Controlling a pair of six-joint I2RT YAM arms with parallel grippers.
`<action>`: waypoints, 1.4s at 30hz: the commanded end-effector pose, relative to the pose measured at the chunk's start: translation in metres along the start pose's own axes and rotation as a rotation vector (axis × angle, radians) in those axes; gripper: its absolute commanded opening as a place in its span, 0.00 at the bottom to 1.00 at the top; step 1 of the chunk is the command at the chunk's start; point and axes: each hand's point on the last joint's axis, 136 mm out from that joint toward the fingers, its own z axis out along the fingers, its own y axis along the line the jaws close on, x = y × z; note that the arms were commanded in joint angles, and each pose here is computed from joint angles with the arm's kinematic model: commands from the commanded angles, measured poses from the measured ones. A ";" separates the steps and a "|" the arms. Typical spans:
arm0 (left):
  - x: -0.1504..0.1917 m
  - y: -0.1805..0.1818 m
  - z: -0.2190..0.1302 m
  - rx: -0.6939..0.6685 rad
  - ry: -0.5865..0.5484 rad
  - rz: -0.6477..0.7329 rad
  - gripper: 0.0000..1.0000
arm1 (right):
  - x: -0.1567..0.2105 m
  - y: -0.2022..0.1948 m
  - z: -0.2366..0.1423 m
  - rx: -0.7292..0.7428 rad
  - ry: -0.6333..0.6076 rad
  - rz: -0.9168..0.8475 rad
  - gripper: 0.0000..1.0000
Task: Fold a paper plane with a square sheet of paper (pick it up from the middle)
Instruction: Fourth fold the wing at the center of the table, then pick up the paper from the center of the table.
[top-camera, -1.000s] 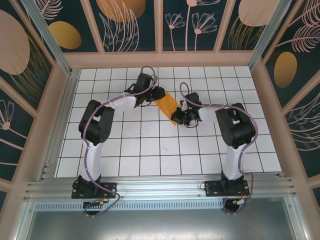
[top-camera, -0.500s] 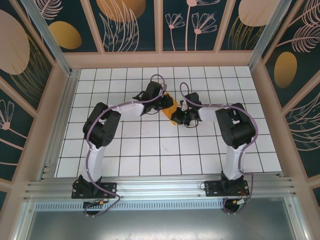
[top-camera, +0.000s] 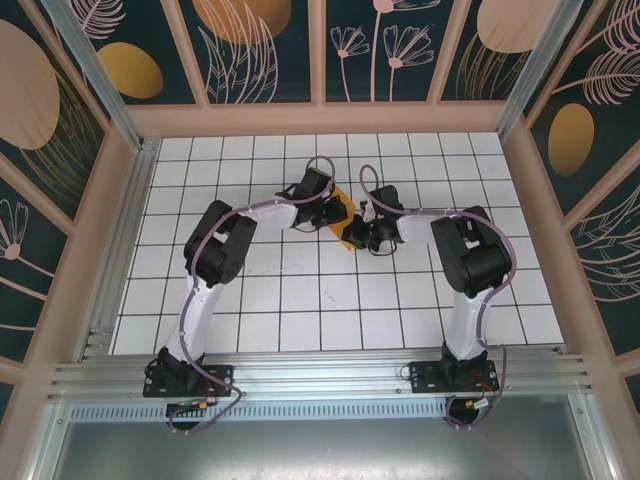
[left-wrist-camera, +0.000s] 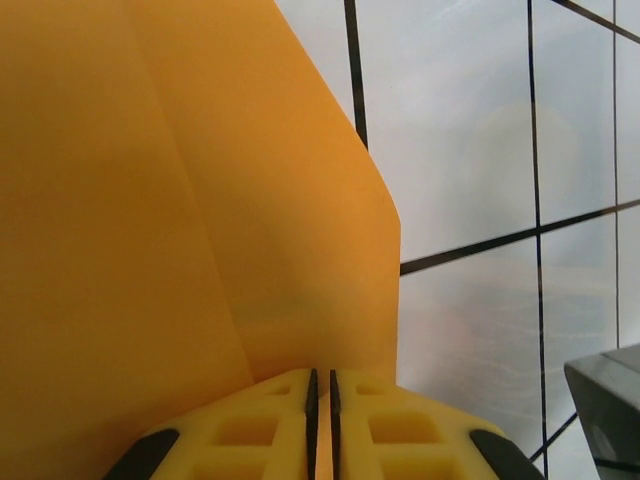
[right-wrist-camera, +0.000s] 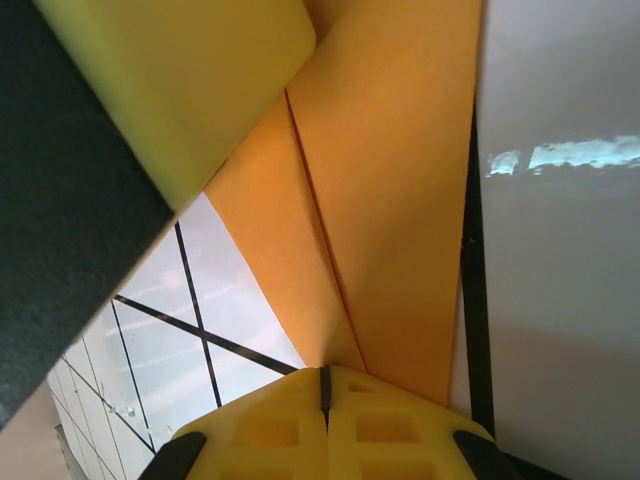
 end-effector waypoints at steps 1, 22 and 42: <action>-0.007 0.039 0.007 -0.144 -0.015 -0.009 0.16 | 0.099 -0.117 0.013 0.401 0.253 0.205 0.00; -0.101 0.074 0.016 -0.174 -0.120 -0.024 0.16 | 0.107 -0.125 0.012 0.415 0.270 0.213 0.00; -0.147 0.086 0.029 -0.138 -0.217 -0.108 0.19 | 0.109 -0.122 0.007 0.413 0.266 0.207 0.00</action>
